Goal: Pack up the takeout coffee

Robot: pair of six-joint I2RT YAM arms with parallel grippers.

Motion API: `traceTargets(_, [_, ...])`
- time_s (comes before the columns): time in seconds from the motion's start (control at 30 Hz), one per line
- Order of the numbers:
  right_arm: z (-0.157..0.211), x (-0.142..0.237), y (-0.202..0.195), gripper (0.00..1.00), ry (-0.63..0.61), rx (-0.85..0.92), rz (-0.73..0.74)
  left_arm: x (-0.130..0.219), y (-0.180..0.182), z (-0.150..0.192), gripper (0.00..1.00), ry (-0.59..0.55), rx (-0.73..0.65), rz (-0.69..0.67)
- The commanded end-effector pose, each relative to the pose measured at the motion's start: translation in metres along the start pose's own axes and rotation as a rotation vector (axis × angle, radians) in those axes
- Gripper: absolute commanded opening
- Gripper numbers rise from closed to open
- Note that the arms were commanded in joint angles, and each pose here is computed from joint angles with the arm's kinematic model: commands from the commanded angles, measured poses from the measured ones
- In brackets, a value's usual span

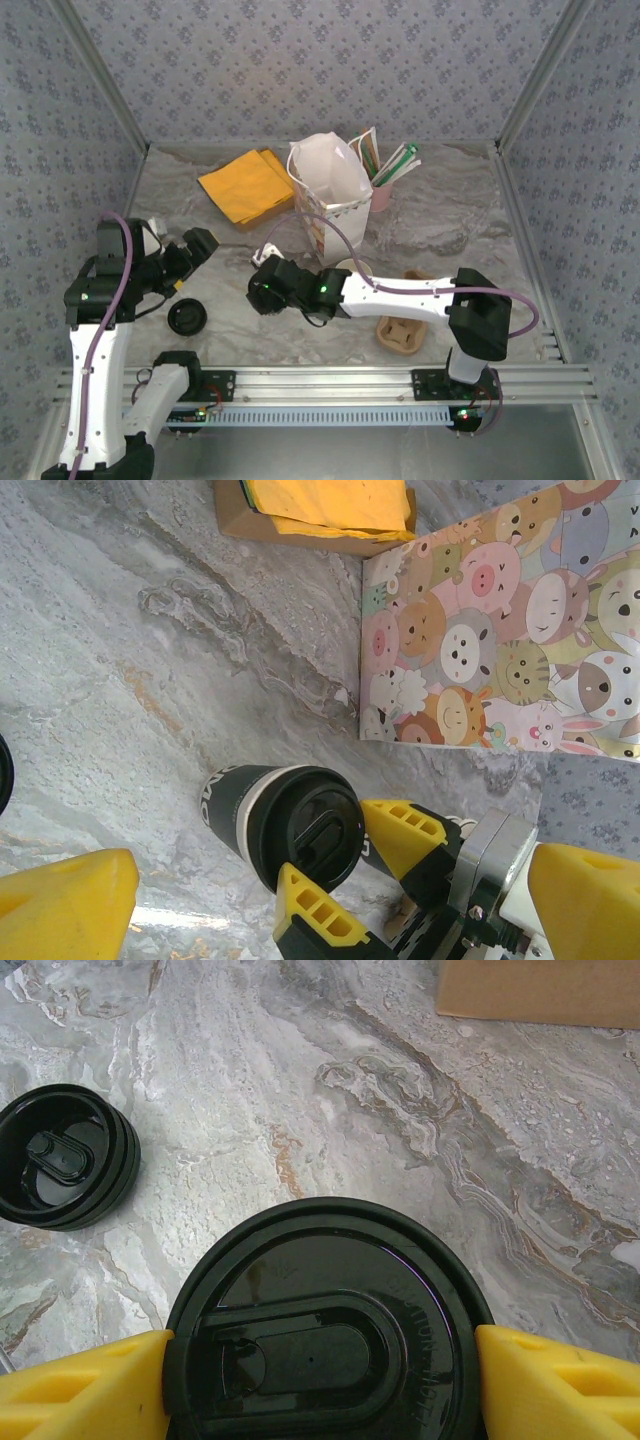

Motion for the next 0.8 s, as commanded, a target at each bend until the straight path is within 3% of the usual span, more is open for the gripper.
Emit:
traceTargets(0.0, [-0.014, 0.007, 0.001, 0.77, -0.033, 0.006, 0.001, -0.002, 0.0, 0.0, 1.0, 0.004, -0.008, 0.014])
traceTargets(0.77, [0.008, -0.006, 0.007, 0.76, 0.026, -0.001, -0.009, -0.003, 0.002, 0.001, 1.0, 0.009, -0.005, 0.012])
Point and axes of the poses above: each hand's point on the last joint's axis, 136 mm out from that joint toward the fingers, its own x axis back along the fingers, its own y axis along the line the jaws close on, z = x × y, the point moved 6 cm from there along x, back along the fingers, and after that the axes turned 2 degrees about x, right-handed, at the moved point
